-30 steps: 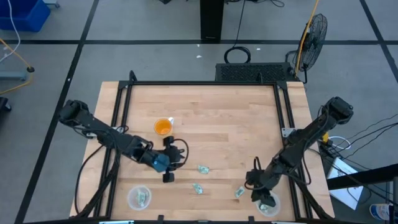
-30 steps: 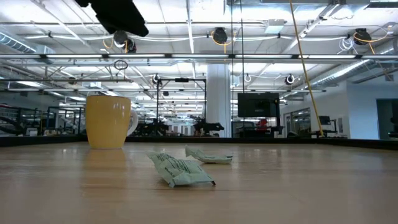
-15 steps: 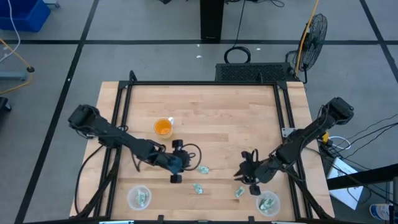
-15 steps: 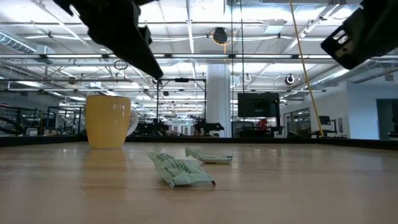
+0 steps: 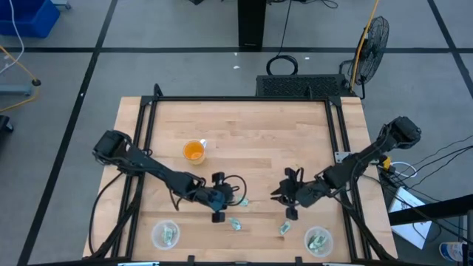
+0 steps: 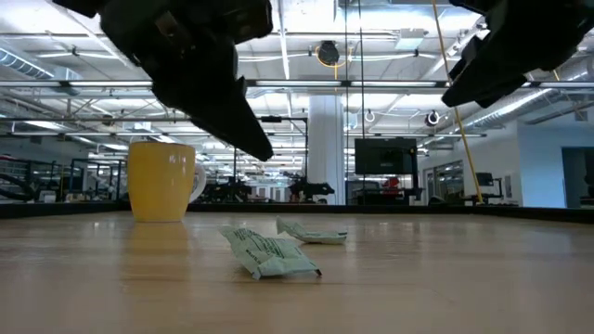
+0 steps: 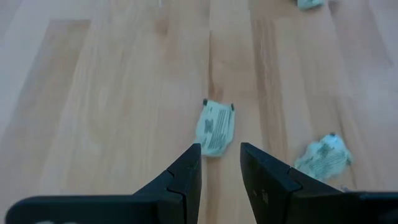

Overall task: Pick and place items into bin
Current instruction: Put the stevia packet into the left transparent bin

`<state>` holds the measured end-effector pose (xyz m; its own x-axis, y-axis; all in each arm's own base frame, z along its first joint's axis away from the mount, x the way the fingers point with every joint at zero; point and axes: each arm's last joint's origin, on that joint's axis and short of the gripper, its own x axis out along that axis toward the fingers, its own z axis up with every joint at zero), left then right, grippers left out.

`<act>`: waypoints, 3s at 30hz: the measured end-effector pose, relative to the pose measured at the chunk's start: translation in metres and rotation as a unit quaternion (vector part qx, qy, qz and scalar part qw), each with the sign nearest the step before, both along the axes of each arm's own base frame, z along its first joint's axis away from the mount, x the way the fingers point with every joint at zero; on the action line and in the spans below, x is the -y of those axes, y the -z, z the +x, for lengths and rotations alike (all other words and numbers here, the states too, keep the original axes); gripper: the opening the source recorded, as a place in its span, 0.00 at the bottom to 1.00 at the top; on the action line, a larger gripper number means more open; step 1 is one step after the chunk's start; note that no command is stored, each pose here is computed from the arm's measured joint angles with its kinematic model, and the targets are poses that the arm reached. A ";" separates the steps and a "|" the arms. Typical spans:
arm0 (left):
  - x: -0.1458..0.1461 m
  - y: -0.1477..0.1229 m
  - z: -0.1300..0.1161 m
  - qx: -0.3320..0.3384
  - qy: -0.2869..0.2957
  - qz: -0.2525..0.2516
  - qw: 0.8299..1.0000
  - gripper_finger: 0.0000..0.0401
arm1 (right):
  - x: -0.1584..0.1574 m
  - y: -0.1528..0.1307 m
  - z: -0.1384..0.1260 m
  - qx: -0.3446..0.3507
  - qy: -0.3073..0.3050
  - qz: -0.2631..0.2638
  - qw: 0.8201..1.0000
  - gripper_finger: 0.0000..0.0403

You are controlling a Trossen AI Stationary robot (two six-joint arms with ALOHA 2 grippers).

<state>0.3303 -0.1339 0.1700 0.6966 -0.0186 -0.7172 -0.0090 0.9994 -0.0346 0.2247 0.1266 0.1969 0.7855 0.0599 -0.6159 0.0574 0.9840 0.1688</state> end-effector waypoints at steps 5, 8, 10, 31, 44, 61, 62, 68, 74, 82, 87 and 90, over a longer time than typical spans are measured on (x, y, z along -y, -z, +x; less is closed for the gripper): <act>0.002 0.015 0.005 -0.006 -0.012 -0.011 1.000 0.29 | 0.008 -0.002 0.007 0.015 -0.007 -0.029 0.999 0.16; 0.004 0.026 0.008 -0.014 -0.013 -0.008 1.000 0.29 | 0.013 -0.005 0.011 0.033 -0.016 -0.049 0.998 0.16; 0.004 0.033 0.011 -0.013 -0.014 -0.009 1.000 0.29 | 0.016 -0.006 0.014 0.042 -0.017 -0.056 0.997 0.16; -0.025 0.053 0.026 -0.032 -0.055 -0.039 0.997 0.29 | 0.020 -0.006 0.016 0.041 -0.013 -0.058 0.997 0.16; -0.023 0.051 0.028 -0.029 -0.022 -0.059 0.998 0.29 | 0.020 -0.006 0.016 0.042 -0.022 -0.071 0.996 0.16; -0.042 0.049 0.036 -0.025 0.006 -0.085 0.996 0.29 | 0.020 -0.006 0.016 0.041 -0.022 -0.071 0.996 0.16; -0.042 0.049 0.036 -0.023 0.015 -0.084 0.996 0.29 | 0.020 -0.006 0.016 0.041 -0.022 -0.071 0.996 0.16; -0.044 0.045 0.040 0.004 0.029 -0.078 0.997 0.29 | 0.020 -0.006 0.015 0.039 -0.022 -0.072 0.996 0.16; -0.053 0.045 0.042 0.004 0.018 -0.077 0.997 0.29 | 0.020 -0.006 0.015 0.037 -0.022 -0.073 0.996 0.16; -0.055 0.038 0.049 0.055 0.075 -0.069 0.993 0.29 | 0.020 -0.006 0.015 0.038 -0.023 -0.073 0.996 0.16; -0.054 0.038 0.049 0.053 0.083 -0.064 0.993 0.29 | 0.020 -0.006 0.015 0.038 -0.023 -0.073 0.996 0.16; -0.054 0.046 0.050 0.050 0.082 -0.063 0.993 0.29 | 0.020 -0.006 0.015 0.038 -0.023 -0.073 0.996 0.16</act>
